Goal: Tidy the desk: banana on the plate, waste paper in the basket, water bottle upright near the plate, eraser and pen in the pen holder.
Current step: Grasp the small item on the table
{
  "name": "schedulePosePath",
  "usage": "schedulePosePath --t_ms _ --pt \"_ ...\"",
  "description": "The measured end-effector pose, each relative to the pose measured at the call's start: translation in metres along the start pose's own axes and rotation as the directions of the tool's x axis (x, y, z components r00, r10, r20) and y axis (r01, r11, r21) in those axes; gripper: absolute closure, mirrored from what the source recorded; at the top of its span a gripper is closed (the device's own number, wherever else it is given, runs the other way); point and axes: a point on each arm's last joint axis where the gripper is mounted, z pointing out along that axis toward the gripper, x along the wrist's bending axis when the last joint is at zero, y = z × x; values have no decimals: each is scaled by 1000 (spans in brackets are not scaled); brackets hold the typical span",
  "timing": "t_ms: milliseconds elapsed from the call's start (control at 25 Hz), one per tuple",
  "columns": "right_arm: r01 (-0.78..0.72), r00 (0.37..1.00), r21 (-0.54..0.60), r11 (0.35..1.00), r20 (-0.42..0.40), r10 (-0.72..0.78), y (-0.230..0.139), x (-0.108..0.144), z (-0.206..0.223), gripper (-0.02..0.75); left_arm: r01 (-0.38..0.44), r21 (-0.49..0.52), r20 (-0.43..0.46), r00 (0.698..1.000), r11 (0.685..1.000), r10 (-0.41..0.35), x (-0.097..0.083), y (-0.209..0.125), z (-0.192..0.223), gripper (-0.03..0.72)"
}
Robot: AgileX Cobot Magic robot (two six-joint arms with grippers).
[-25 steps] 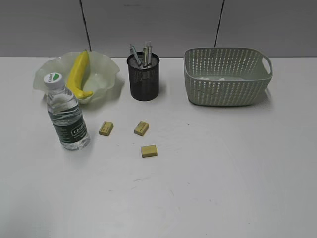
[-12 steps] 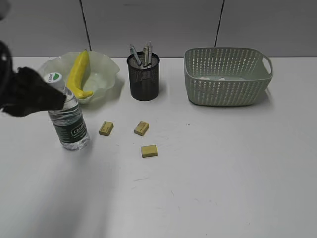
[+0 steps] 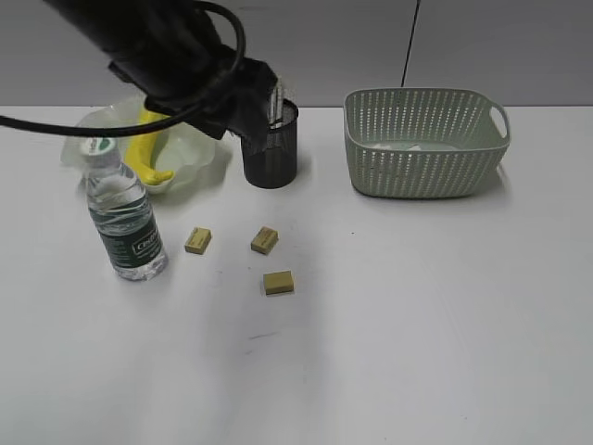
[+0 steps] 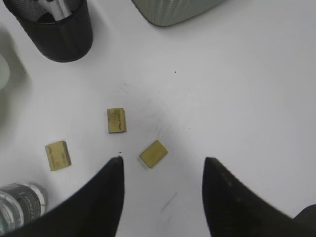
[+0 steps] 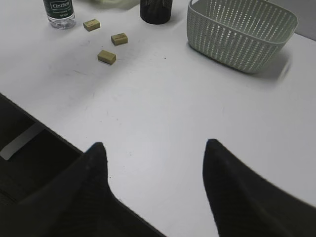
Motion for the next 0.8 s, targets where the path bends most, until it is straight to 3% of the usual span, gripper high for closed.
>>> schedulePosePath --t_ms 320,520,800 --pt "-1 1000 -1 1000 0 1 0 0 0 252 55 148 -145 989 987 -33 13 50 51 304" --pt "-1 1000 -1 1000 0 1 0 0 0 252 119 251 -220 974 961 -63 37 62 88 303" --pt "-1 1000 -1 1000 0 1 0 0 0 252 180 258 -256 960 949 -112 72 72 126 301"
